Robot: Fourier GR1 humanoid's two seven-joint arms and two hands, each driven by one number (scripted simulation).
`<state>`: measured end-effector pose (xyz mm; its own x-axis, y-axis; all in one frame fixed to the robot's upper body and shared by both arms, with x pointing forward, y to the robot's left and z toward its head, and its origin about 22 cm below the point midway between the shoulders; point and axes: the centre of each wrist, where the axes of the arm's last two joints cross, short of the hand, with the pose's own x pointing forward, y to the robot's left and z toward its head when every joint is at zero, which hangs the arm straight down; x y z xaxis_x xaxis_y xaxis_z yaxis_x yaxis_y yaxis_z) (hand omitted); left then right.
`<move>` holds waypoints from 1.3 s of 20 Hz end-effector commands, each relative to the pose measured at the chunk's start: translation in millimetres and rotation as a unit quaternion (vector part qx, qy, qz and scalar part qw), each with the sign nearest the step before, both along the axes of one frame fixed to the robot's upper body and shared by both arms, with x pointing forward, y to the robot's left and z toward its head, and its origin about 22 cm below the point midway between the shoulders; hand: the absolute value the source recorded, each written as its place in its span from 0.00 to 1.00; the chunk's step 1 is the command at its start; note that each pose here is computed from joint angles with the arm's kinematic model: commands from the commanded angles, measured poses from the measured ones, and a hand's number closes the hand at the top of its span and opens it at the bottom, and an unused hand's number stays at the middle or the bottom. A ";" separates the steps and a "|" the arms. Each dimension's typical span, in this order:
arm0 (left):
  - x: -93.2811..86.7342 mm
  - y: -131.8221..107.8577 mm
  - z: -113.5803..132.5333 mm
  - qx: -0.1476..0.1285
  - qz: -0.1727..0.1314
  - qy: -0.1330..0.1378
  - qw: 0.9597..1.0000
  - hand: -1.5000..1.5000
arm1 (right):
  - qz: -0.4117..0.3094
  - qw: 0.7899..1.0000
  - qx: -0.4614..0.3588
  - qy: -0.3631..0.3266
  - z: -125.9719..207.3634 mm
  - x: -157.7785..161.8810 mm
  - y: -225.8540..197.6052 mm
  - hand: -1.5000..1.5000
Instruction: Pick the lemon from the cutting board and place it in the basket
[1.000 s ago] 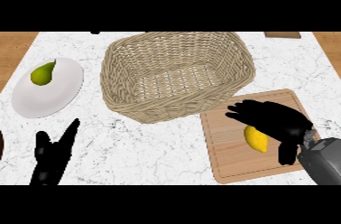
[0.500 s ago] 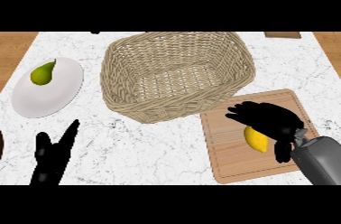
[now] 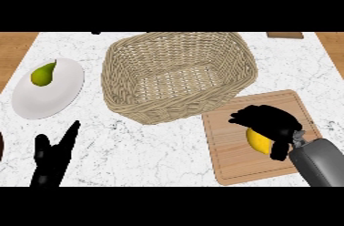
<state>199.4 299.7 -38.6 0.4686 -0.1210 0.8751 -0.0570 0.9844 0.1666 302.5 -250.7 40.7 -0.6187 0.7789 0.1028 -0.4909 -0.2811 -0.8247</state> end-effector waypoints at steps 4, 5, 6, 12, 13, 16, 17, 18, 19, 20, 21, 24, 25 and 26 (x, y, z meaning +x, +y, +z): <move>7.0 -12.0 4.2 -0.015 0.000 0.036 0.999 0.50 | 0.063 0.997 -0.006 -0.054 -15.9 4.8 -0.7 1.00; 1.6 -6.5 -19.6 -0.017 -0.003 0.046 0.999 0.50 | 0.076 0.996 -0.011 -0.047 -23.5 -7.2 -10.9 1.00; -2.0 -1.0 -22.3 -0.019 -0.001 0.031 0.999 0.50 | 0.073 0.995 -0.012 -0.067 -26.1 -5.5 0.2 1.00; 4.2 9.7 -0.9 -0.018 -0.001 0.031 0.999 0.50 | 0.076 0.994 -0.009 -0.075 -17.1 13.8 14.1 1.00; 0.7 -6.0 -9.7 -0.014 0.001 0.035 0.999 0.50 | 0.081 0.994 -0.006 -0.069 -19.1 -2.2 3.9 1.00; -8.6 3.7 -8.1 0.001 -0.001 0.036 0.999 0.50 | 0.017 0.996 0.018 -0.090 -24.3 -31.7 108.7 1.00; -5.1 9.1 -1.5 -0.011 0.013 0.036 0.999 0.50 | -0.012 0.996 0.034 -0.087 -33.3 -45.6 130.3 1.00; -2.7 0.1 -6.6 -0.005 0.010 0.038 0.999 0.50 | -0.023 0.995 0.045 -0.088 -27.1 -51.1 154.8 1.00; -6.5 -3.0 -6.8 -0.009 0.007 0.039 0.999 0.50 | -0.042 0.993 0.056 -0.090 -28.4 -56.4 166.9 1.00; -5.6 -1.5 -6.2 -0.005 0.011 0.039 0.999 0.50 | -0.054 0.993 0.057 -0.092 -29.9 -62.5 170.6 1.00; -5.8 -1.8 -7.6 -0.012 0.005 0.040 0.999 0.50 | -0.069 0.990 0.062 -0.103 -22.4 -65.9 175.4 1.00; -10.2 1.5 -7.3 -0.007 -0.004 0.039 0.999 0.50 | -0.120 0.980 0.101 -0.124 -13.8 -87.9 187.9 1.00; -2.4 -4.0 -4.2 -0.017 0.001 0.034 0.999 0.50 | -0.154 0.970 0.147 -0.115 -10.8 -90.6 184.1 1.00; -7.0 -2.8 -6.8 -0.009 0.004 0.035 0.999 0.50 | -0.171 0.961 0.180 -0.119 -3.1 -94.7 185.7 1.00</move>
